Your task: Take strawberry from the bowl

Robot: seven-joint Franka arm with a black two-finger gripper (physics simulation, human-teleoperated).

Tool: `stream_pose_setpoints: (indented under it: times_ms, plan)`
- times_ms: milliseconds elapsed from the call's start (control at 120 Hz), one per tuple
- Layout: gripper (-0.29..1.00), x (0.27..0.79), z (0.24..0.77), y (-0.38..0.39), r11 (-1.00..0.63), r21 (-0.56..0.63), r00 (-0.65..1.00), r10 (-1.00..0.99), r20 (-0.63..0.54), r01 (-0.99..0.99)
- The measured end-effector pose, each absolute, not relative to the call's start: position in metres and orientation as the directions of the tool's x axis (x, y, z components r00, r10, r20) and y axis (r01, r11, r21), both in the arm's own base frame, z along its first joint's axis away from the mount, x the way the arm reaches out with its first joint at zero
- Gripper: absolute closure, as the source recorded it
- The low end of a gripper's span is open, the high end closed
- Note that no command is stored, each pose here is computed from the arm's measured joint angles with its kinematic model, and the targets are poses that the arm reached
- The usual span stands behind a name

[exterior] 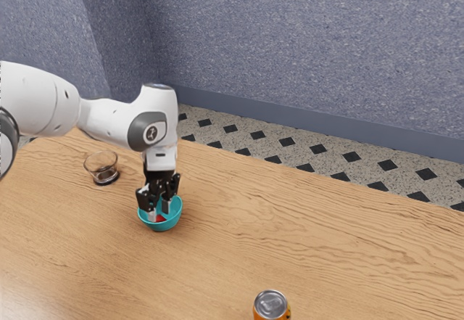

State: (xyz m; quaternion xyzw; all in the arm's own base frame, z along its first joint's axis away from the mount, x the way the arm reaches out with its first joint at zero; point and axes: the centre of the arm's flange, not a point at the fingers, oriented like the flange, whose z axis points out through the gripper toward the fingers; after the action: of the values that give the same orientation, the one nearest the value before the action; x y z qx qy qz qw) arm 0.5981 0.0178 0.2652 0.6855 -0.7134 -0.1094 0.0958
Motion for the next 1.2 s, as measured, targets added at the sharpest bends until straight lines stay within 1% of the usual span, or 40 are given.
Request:
stream_pose_setpoints:
  times_ms: [233, 350, 575, 792, 908, 1067, 1200]
  plan:
    - [0.43, 0.601, 0.252, 0.019, 0.035, 0.285, -0.039, -0.999, -0.007, -0.958]
    - [0.42, 0.603, 0.248, 0.018, 0.035, 0.281, -0.039, -0.999, -0.007, -0.959]
    - [0.50, 0.606, 0.249, 0.018, 0.034, 0.269, -0.037, -0.999, -0.006, -0.963]
    - [0.61, 0.607, 0.252, 0.018, 0.025, 0.255, -0.028, -1.000, -0.010, -0.967]
    - [0.64, 0.608, 0.254, 0.019, 0.019, 0.248, -0.023, -1.000, -0.013, -0.969]
    - [0.69, 0.611, 0.277, 0.018, 0.011, 0.209, -0.016, -1.000, -0.020, -0.978]
    - [0.72, 0.607, 0.322, 0.001, 0.027, 0.156, -0.031, -0.999, -0.024, -0.987]
